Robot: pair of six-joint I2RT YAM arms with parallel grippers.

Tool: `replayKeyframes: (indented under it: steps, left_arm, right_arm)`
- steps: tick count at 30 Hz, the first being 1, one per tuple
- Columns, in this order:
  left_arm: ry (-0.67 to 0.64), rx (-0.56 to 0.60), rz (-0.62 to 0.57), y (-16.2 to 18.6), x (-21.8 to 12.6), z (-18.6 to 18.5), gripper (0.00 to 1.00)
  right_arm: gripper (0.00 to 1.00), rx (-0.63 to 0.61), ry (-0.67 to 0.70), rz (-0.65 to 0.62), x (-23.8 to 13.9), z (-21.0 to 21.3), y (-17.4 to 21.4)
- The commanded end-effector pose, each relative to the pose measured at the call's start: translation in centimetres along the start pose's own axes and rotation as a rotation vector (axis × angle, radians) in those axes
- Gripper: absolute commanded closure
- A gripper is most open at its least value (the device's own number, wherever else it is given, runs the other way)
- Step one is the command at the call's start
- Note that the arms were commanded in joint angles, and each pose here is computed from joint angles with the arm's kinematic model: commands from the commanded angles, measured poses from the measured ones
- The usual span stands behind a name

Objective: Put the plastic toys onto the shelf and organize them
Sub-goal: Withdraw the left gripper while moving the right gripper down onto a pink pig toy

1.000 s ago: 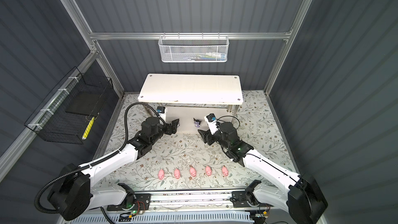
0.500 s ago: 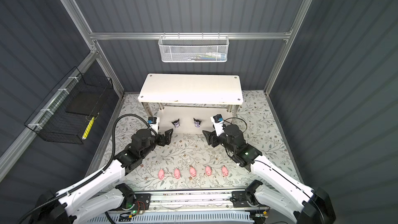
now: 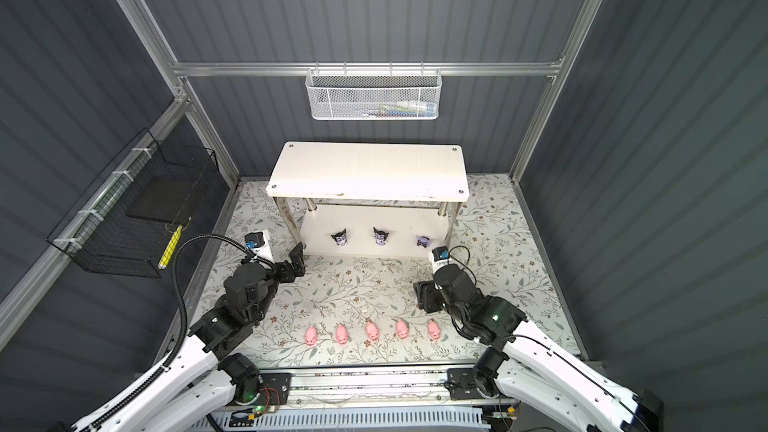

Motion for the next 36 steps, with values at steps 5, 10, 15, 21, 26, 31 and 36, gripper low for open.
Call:
replayKeyframes:
  steps: [5,10,15,21,26,31,36]
  left_arm:
    - [-0.054,-0.032,-0.054,0.0,1.4,-0.1,0.03]
    - [-0.042,-0.026,-0.05,0.2,1.8,-0.4,0.03]
    - [-0.029,-0.037,-0.043,0.6,2.0,-0.5,0.03]
    - [-0.022,-0.031,-0.037,0.7,2.4,-0.7,0.02]
    - [-0.01,-0.029,-0.028,0.9,2.9,-1.1,0.02]
    - [-0.005,-0.022,-0.022,1.0,3.3,-1.4,0.02]
    - [-0.005,-0.017,-0.015,1.2,3.7,-1.5,0.02]
  right_arm:
    - [0.34,0.156,0.088,0.259,1.2,-0.8,6.4]
    - [0.36,0.184,0.087,0.334,1.8,-0.4,9.3]
    - [0.39,0.185,0.106,0.362,2.4,-0.4,10.5]
    - [0.39,0.174,0.139,0.373,3.1,-0.8,11.3]
    - [0.39,0.152,0.181,0.38,3.5,-1.2,11.6]
    - [0.4,0.164,0.175,0.375,4.3,-1.1,11.9]
    - [0.44,0.17,0.177,0.388,4.9,-1.0,12.4]
Point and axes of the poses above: each gripper's point midway between its finger pads, its own x axis out along the fingers, its own z axis along the line the jaws close on, y = z × x, the point moved 6 cm from there along -x, back along the fingers, and after that the axes turned 6 degrees about -x, right-handed, at the moved point
